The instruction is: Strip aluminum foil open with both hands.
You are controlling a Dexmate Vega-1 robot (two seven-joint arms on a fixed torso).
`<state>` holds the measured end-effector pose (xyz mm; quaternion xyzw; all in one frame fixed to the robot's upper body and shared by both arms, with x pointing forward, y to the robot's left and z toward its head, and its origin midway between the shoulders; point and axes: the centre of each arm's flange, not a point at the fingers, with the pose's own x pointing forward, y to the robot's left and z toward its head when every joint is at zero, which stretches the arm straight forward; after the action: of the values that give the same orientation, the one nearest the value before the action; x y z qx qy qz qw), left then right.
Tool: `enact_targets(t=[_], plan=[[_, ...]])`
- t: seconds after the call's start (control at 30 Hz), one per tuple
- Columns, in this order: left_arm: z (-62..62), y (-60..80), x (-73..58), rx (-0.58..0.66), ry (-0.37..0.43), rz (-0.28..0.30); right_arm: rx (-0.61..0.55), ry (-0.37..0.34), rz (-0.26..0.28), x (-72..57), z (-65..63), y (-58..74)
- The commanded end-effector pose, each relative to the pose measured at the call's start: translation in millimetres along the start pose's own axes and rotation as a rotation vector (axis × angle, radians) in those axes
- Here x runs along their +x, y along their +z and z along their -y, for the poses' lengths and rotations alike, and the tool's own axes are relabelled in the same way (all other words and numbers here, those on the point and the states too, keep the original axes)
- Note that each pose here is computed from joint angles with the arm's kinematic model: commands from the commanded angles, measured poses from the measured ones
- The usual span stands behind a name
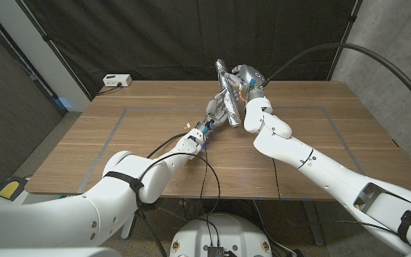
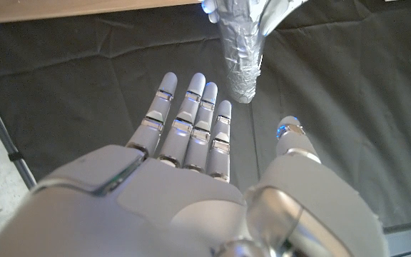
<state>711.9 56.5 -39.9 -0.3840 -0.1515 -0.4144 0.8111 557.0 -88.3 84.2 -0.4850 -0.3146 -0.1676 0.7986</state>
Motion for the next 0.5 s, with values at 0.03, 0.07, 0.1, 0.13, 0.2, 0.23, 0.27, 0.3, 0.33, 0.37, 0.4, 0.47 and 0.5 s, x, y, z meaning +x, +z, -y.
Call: enact_targets(t=[0.03,0.07,0.1,0.13,0.2,0.23,0.27,0.3,0.33,0.37,0.4,0.47,0.5], plan=[[0.0,-0.7,-4.7,0.004,-0.014,0.008,-0.139,-0.030,-0.010,2.9,-18.6,18.3],[0.0,-1.1,-5.0,0.004,-0.015,0.007,-0.154,-0.032,-0.011,3.3,-19.9,19.5],[0.1,-1.2,-5.2,0.002,-0.016,0.008,-0.170,-0.036,-0.012,3.7,-21.4,20.7],[0.0,-1.7,-5.9,0.001,-0.017,0.009,-0.177,-0.035,-0.009,4.2,-22.6,21.4],[0.1,-2.2,-6.9,-0.001,-0.018,0.011,-0.184,-0.028,-0.007,5.3,-25.3,22.3],[0.0,-2.1,-7.5,0.000,-0.017,0.012,-0.197,-0.030,-0.011,5.8,-26.9,22.9],[-0.1,-1.9,-7.9,0.000,-0.017,0.012,-0.207,-0.030,-0.012,6.3,-28.6,23.5],[-0.2,-1.6,-8.3,0.001,-0.017,0.012,-0.215,-0.032,-0.012,6.8,-30.2,23.9],[-0.3,-1.2,-8.9,0.003,-0.016,0.013,-0.225,-0.036,-0.013,6.9,-31.9,24.5],[-0.4,-1.0,-9.3,0.002,-0.017,0.013,-0.237,-0.039,-0.013,7.0,-33.5,25.3],[-0.4,-0.9,-9.6,0.002,-0.018,0.013,-0.246,-0.048,-0.013,6.8,-35.1,26.1],[-0.5,-0.7,-10.2,0.003,-0.017,0.013,-0.267,-0.063,-0.012,6.2,-37.9,27.5],[-0.3,-0.8,-10.5,0.001,-0.018,0.013,-0.279,-0.073,-0.013,5.7,-39.0,28.4]])
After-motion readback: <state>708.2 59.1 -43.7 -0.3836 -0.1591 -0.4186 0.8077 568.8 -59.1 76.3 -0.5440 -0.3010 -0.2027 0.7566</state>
